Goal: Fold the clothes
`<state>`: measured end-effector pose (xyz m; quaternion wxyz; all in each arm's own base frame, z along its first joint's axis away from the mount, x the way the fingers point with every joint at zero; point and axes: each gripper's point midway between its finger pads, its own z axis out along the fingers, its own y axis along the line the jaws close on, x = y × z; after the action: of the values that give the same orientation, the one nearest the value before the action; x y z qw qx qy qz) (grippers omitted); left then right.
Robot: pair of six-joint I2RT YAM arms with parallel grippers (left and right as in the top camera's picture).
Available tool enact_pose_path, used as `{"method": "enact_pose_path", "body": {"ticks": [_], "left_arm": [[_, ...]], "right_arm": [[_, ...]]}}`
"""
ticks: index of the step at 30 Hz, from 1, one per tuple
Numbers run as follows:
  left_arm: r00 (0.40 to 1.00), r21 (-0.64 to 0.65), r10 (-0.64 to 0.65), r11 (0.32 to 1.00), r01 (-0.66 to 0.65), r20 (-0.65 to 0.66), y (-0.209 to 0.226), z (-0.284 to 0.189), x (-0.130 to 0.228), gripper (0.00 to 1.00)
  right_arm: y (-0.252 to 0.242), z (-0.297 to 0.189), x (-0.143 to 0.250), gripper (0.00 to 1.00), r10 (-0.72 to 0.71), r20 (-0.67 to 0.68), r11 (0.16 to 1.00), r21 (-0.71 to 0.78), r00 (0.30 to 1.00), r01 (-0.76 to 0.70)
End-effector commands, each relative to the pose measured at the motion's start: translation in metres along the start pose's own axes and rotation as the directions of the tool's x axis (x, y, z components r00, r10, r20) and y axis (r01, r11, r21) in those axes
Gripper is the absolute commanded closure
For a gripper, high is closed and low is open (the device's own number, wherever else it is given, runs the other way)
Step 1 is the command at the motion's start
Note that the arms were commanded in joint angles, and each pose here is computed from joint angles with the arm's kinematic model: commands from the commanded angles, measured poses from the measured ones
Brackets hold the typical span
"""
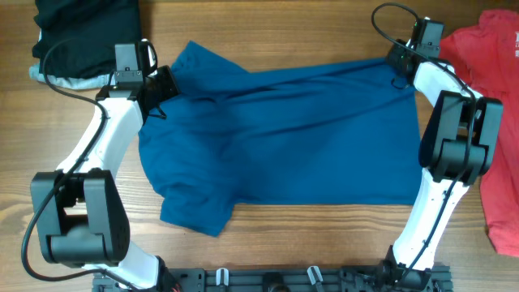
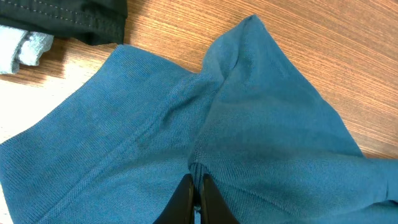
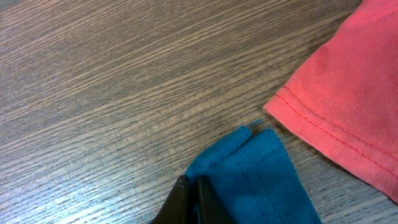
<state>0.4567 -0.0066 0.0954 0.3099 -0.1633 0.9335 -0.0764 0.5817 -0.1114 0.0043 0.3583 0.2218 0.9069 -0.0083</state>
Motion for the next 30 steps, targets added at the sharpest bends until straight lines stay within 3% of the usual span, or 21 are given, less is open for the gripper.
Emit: {"method": "enact_pose_path", "body": {"ticks": [1, 7, 12, 16, 19, 23, 30], "left_arm": [[0.999, -0.002, -0.014, 1.0, 0.014, 0.036, 0.001, -0.01, -0.012, 0.96], [0.996, 0.019, -0.013, 1.0, 0.011, 0.09, -0.004, -0.012, -0.025, 0.96], [0.997, 0.006, -0.048, 0.999, 0.048, 0.052, -0.001, -0.02, -0.016, 0.96], [0.998, -0.001, -0.048, 0.999, 0.048, 0.044, -0.001, -0.047, -0.013, 0.96], [0.995, -0.1, -0.093, 0.99, 0.098, 0.047, 0.017, -0.063, -0.008, 0.96], [0.989, -0.192, -0.136, 0.974, 0.121, -0.063, 0.038, -0.068, 0.022, 0.96], [0.958, -0.292, -0.26, 0.931, 0.217, -0.117, 0.087, -0.078, 0.036, 0.96]], "right_arm": [[-0.002, 0.017, 0.032, 0.96, 0.031, -0.071, 0.999, 0.019, 0.997, -0.03], [0.007, -0.024, -0.014, 0.96, 0.051, 0.012, 0.999, 0.003, 0.999, -0.051], [0.002, -0.062, -0.033, 0.96, 0.051, 0.024, 0.998, 0.046, 0.998, -0.052], [-0.014, -0.074, -0.02, 0.96, 0.105, -0.028, 0.986, 0.137, 0.994, -0.1], [-0.021, -0.078, 0.002, 0.96, 0.201, -0.102, 0.966, 0.186, 0.974, -0.18], [-0.03, -0.089, 0.029, 0.96, 0.307, -0.18, 0.931, 0.262, 0.935, -0.255], [-0.032, -0.135, 0.022, 0.96, 0.34, -0.192, 0.916, 0.288, 0.92, -0.279]]}}
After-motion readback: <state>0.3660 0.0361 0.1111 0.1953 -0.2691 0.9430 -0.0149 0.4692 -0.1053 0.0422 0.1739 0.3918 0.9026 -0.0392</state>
